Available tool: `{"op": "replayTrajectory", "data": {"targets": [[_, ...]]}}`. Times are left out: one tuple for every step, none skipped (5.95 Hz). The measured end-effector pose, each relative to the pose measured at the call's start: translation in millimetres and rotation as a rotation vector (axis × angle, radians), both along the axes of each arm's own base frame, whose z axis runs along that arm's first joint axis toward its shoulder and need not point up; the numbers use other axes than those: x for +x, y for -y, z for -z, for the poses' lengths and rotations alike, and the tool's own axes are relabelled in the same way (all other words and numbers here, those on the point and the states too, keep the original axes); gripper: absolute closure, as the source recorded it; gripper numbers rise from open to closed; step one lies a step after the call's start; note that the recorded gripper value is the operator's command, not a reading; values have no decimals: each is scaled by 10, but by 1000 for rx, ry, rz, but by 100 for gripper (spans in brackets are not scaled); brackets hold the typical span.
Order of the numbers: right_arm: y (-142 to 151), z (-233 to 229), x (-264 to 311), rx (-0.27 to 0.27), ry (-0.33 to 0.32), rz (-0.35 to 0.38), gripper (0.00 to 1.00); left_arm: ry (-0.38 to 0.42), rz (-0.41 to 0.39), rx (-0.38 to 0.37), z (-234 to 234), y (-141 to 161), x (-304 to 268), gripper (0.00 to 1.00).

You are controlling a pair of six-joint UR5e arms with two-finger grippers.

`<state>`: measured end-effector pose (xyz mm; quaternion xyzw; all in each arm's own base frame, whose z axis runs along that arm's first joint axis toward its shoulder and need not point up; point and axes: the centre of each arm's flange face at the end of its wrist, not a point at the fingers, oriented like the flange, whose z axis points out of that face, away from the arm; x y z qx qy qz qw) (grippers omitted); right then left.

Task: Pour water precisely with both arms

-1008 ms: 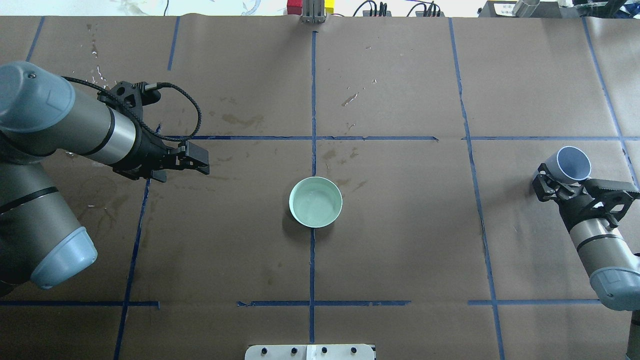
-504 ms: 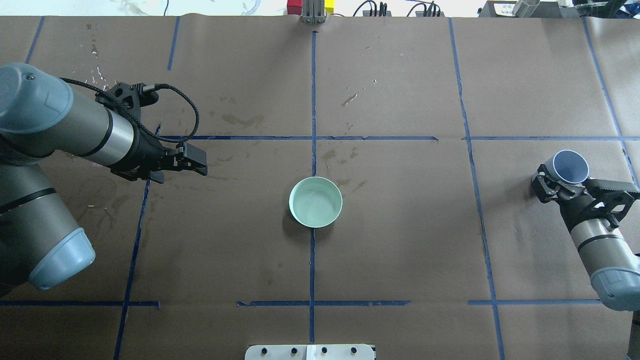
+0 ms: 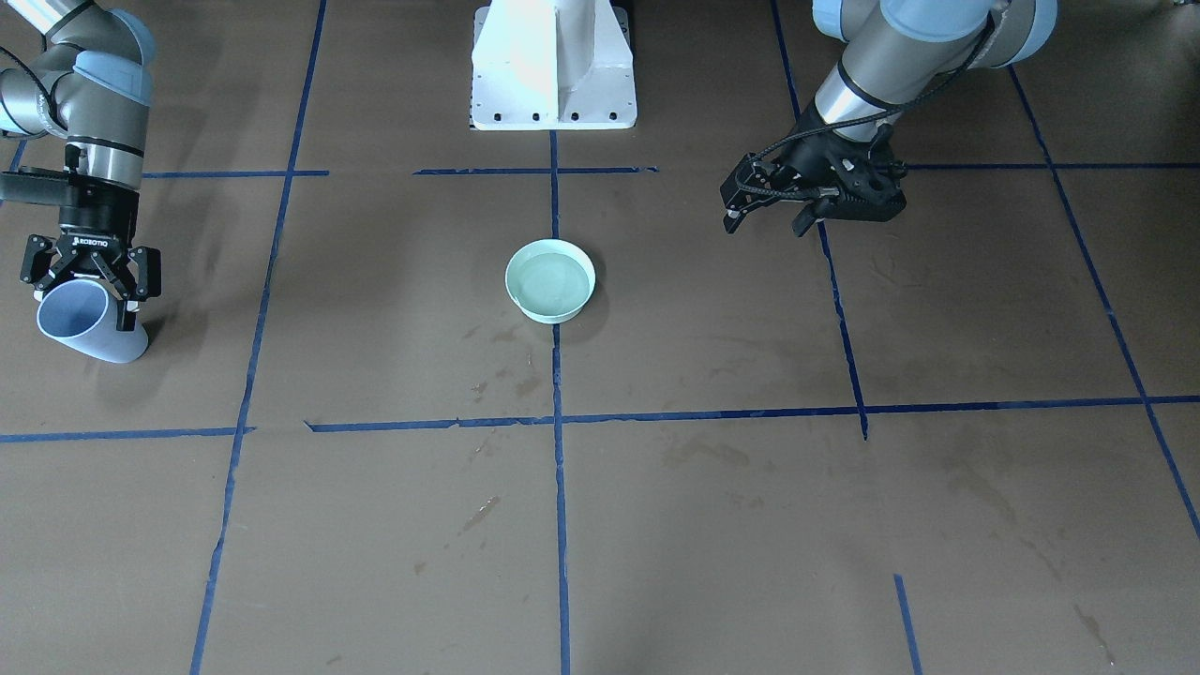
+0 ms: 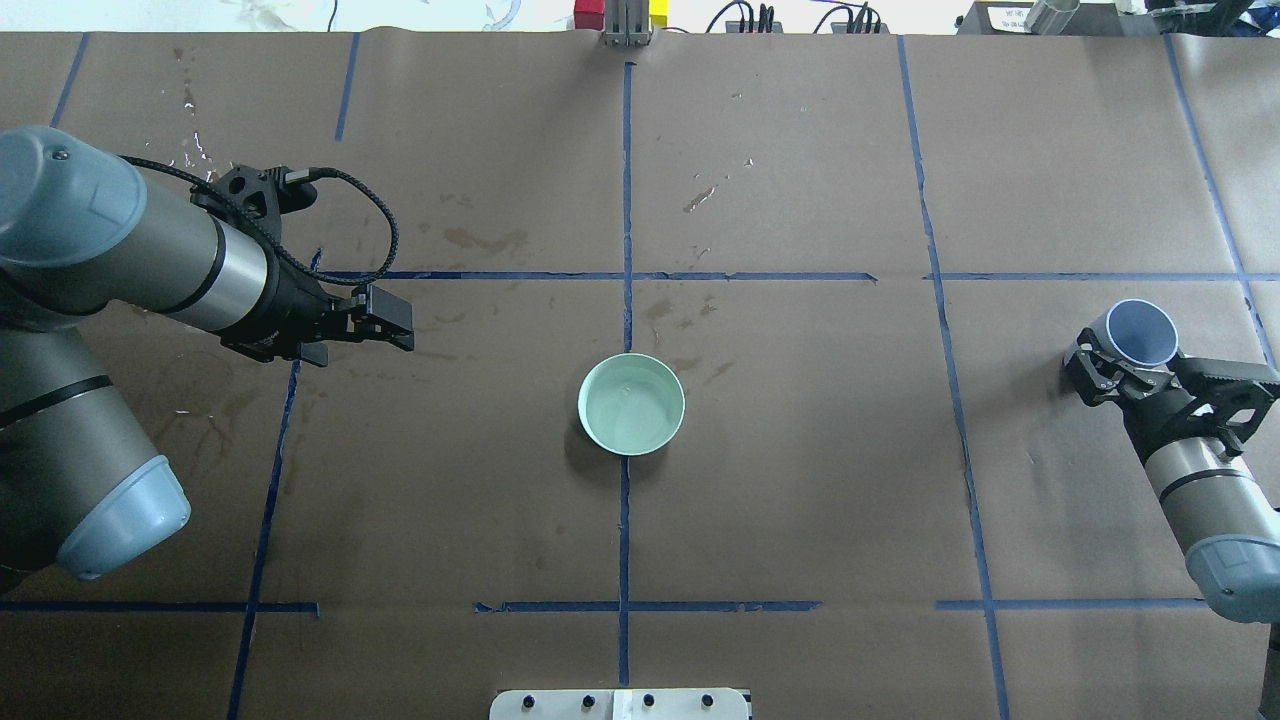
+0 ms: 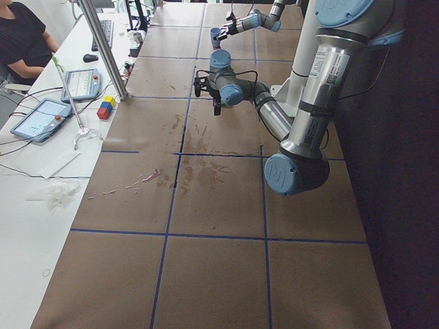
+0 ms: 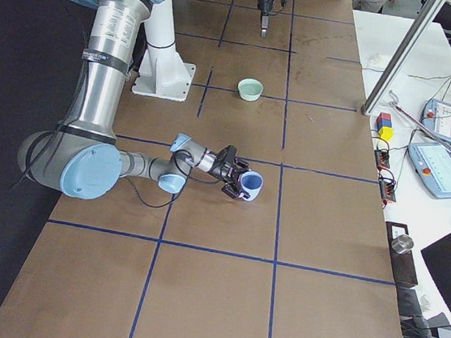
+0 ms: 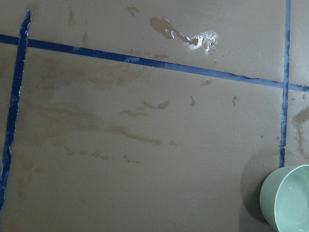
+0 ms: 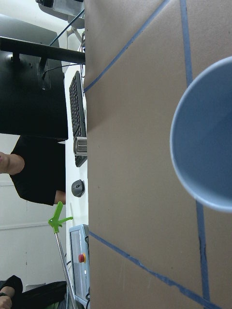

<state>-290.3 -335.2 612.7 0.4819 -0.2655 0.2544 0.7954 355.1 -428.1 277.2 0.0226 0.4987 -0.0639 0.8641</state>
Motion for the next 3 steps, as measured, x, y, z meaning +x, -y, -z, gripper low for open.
{"op": "replayTrajectory", "data": {"targets": [[-26, 66, 75, 5, 4, 3, 0, 1, 0, 0, -3, 1, 2, 0], [-62, 148, 180, 12, 0, 9, 0, 1, -1, 0, -5, 1, 3, 0], [-84, 221, 242, 19, -7, 15, 0, 1, -2, -1, -8, 2, 5, 0]]}}
